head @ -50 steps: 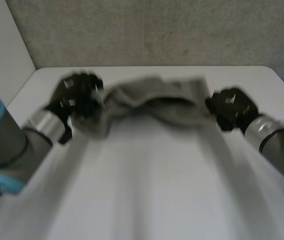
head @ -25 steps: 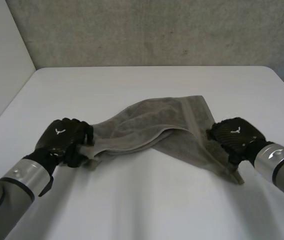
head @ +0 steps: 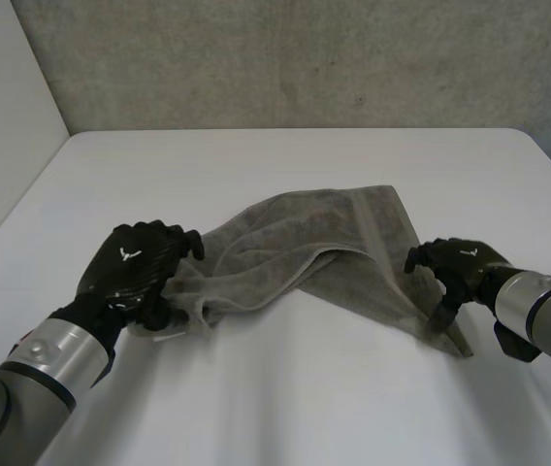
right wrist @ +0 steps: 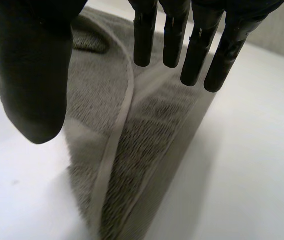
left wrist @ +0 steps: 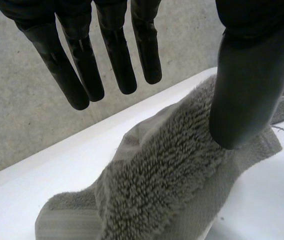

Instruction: Fold the towel.

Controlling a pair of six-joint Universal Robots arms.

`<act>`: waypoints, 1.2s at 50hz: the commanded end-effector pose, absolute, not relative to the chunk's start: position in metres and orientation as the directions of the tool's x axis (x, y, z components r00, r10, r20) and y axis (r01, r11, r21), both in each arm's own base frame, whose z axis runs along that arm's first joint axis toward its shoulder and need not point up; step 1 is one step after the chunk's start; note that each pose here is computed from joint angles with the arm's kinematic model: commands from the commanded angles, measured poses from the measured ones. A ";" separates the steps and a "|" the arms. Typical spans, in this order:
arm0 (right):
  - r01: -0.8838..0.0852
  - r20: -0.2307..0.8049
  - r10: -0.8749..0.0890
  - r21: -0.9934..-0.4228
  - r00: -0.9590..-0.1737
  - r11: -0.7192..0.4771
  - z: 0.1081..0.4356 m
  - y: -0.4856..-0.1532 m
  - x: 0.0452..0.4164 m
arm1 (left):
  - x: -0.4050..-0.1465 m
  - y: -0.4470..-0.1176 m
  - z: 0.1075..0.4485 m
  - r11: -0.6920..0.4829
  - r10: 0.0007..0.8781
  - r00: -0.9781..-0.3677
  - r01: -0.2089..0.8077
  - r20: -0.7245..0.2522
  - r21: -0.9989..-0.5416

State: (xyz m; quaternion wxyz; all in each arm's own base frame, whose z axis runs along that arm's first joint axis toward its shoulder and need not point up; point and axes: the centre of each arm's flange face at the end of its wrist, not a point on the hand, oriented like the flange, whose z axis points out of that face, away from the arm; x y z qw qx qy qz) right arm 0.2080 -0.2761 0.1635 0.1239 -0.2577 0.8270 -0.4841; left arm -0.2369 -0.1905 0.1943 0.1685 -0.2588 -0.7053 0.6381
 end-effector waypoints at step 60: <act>-0.270 0.051 -0.460 -0.864 -0.887 0.425 0.120 -0.284 0.200 | -0.288 -0.138 0.143 0.118 0.614 -0.765 0.332 -0.194 -0.936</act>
